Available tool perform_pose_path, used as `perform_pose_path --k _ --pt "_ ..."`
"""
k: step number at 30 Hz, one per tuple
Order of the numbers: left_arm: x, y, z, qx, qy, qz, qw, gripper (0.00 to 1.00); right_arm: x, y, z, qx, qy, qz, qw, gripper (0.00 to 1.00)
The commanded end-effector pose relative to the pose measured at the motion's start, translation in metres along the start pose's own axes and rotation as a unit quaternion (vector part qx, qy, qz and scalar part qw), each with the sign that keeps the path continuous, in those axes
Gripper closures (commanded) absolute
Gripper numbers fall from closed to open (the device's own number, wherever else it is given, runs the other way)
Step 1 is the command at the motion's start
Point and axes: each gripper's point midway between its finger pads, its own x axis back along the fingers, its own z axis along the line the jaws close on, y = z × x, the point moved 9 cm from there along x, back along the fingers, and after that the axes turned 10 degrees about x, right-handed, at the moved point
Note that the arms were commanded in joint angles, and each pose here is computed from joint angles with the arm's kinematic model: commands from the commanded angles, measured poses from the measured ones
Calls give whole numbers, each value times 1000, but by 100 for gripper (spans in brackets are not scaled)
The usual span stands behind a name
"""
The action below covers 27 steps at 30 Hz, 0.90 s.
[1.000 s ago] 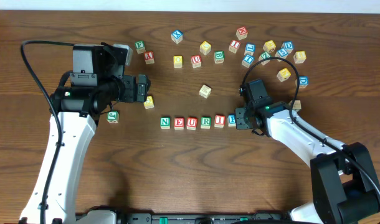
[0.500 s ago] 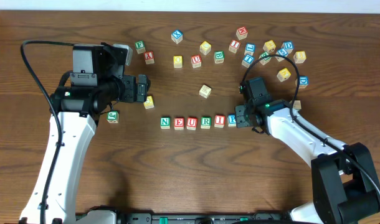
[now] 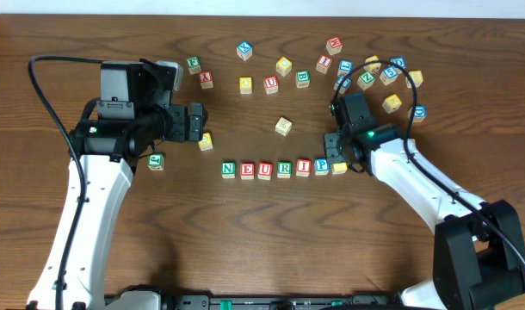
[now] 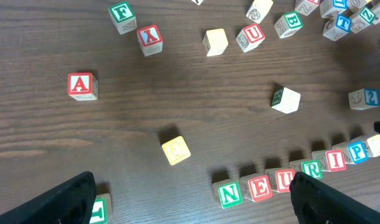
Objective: Spell out NEURIPS
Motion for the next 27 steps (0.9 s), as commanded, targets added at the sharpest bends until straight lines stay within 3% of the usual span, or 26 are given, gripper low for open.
perform_pose_path --k 1,8,12,24,27 --pt "8 7 -3 -6 -7 -15 1000 2 7 10 -4 10 -35 -7 999 60" --pt "8 7 -3 -6 -7 -15 1000 2 10 0 -15 -3 -99 31 995 62" --pt "8 7 -3 -6 -7 -15 1000 2 12 -9 -21 -21 -130 53 990 57" --pt "8 7 -3 -6 -7 -15 1000 2 14 -18 -31 -49 -153 80 984 56" --pt "8 7 -3 -6 -7 -15 1000 2 11 -20 -30 -50 -152 78 984 64"
